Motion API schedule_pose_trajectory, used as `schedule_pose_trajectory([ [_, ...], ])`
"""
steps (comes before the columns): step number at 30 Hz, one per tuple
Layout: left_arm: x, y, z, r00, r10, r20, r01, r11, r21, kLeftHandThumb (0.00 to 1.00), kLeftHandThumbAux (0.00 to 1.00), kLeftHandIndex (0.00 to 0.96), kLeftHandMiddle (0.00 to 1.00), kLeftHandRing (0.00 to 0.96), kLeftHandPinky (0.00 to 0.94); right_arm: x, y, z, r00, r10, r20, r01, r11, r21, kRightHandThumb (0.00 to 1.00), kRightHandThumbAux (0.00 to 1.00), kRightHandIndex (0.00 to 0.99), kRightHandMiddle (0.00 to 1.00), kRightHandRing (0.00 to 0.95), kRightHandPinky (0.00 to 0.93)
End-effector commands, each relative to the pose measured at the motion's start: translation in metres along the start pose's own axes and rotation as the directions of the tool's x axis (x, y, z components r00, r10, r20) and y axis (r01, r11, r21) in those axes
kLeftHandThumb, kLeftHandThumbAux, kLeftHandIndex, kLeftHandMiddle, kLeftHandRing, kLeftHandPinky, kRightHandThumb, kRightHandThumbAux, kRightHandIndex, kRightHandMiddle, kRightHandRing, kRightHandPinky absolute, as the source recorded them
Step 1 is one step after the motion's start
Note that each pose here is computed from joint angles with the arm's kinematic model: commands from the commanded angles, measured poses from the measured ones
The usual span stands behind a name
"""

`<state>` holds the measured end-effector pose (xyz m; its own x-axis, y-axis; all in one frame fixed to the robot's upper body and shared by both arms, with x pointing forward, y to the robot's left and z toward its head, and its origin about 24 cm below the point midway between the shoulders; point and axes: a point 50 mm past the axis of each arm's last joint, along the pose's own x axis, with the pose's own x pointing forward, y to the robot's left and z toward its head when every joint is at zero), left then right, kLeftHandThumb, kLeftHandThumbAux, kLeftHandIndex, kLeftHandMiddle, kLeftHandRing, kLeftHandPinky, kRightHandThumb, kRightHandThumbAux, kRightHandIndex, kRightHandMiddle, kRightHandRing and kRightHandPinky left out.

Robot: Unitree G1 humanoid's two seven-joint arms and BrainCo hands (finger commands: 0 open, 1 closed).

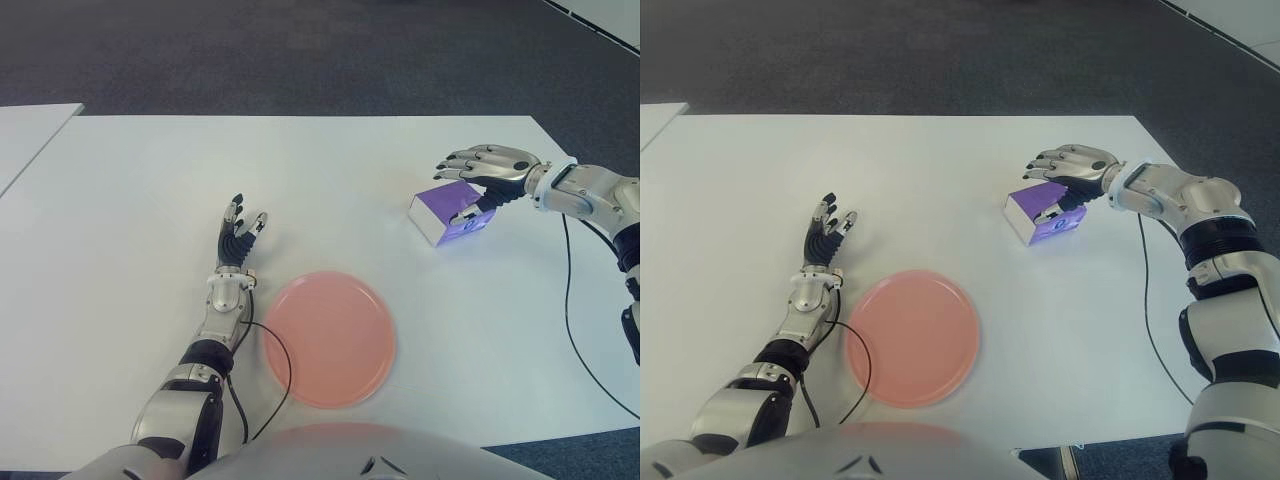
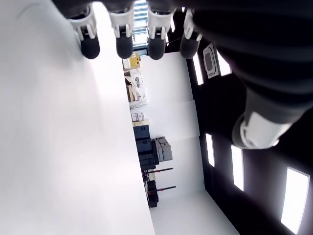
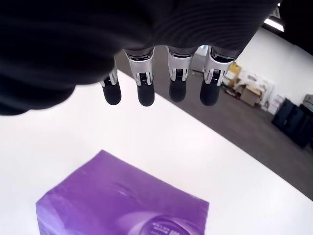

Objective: Put the tissue paper into the plate.

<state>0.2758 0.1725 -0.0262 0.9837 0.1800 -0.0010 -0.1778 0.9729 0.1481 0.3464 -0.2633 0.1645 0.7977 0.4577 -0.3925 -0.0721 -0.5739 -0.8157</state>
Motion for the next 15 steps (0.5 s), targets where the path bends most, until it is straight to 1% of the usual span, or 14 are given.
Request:
schedule_pose_trajectory([
  [1,-0.019,0.0013,-0.0245,0.993,-0.012,-0.117,0.013,1.0,0.013,0.067,0.542,0.0,0.0,0.0,0.0,-0.0037,0.0089,-0.0019,0.997,0.07,-0.013,-0.07,0.997,-0.017,0.581,0.138,0.0,0.0,0.0,0.0],
  [7,-0.0188,0.0024,-0.0245,0.993,-0.003,-0.117,0.005,1.0,0.02,0.058,0.54,0.0,0.0,0.0,0.0,-0.0042,0.013,-0.0041,0.99,0.138,-0.029,-0.139,0.99,-0.029,0.592,0.143,0.0,0.0,0.0,0.0],
  [15,-0.0188,0.0037,-0.0247,0.993,-0.008,-0.119,0.011,1.0,0.019,0.058,0.538,0.0,0.0,0.0,0.0,-0.0048,0.0188,-0.0049,0.981,0.19,-0.045,-0.191,0.981,-0.035,0.6,0.146,0.0,0.0,0.0,0.0],
])
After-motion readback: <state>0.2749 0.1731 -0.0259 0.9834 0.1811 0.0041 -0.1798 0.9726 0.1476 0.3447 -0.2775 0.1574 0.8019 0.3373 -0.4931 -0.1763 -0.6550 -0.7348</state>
